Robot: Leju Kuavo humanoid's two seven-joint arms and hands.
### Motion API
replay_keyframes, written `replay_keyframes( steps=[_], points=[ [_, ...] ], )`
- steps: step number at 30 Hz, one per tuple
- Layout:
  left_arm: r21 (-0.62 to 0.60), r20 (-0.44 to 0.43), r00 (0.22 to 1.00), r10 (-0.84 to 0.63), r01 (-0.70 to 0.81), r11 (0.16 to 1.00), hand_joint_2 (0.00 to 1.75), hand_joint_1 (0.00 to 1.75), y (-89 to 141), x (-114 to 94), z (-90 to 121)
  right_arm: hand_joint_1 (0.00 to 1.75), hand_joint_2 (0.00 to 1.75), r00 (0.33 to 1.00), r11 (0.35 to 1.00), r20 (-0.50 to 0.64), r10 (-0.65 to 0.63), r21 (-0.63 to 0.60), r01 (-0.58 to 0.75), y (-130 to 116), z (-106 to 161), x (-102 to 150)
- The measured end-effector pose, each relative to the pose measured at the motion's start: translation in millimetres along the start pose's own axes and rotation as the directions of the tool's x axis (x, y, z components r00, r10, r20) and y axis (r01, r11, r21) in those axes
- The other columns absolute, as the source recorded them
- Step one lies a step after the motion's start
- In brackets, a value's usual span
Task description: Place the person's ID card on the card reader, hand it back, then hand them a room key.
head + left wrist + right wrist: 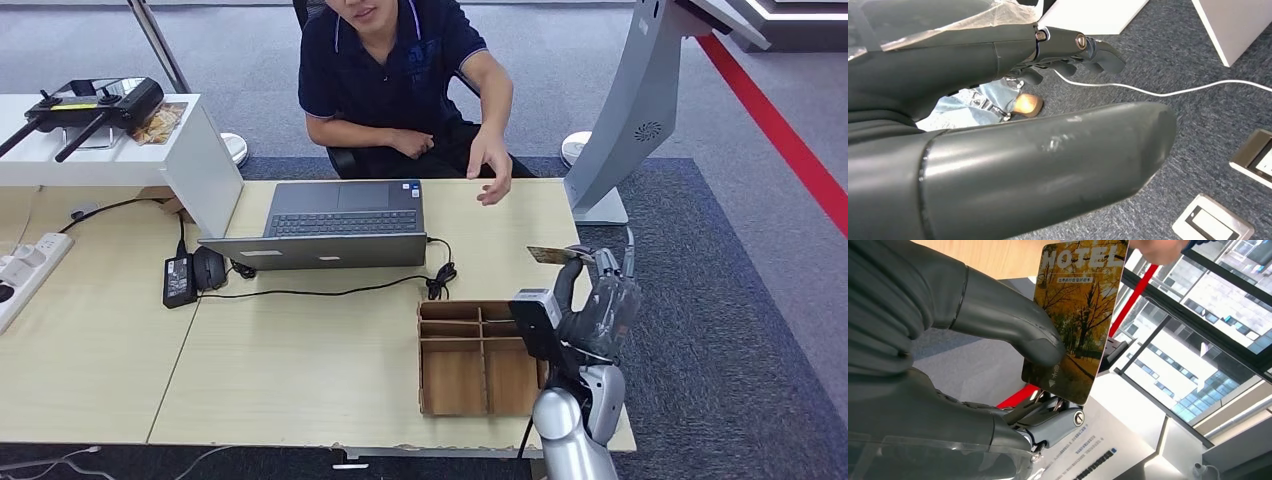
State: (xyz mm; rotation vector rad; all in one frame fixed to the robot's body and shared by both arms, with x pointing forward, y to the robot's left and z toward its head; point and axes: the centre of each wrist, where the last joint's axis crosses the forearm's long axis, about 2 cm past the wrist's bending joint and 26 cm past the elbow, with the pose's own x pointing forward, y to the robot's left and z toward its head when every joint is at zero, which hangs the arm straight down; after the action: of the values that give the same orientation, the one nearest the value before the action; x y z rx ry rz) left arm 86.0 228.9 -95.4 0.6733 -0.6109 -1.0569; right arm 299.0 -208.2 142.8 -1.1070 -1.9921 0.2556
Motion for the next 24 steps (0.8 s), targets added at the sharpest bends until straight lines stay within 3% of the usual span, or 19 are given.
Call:
replay_keyframes(
  steps=[24],
  points=[
    [-0.001,0.003,1.000,-0.001,0.001,1.000,0.00,0.00,0.5,0.7,-0.4,1.75,1.75,1.000,1.000,0.000,-0.014,0.001,0.014,4.4,-5.0,2.1]
  ],
)
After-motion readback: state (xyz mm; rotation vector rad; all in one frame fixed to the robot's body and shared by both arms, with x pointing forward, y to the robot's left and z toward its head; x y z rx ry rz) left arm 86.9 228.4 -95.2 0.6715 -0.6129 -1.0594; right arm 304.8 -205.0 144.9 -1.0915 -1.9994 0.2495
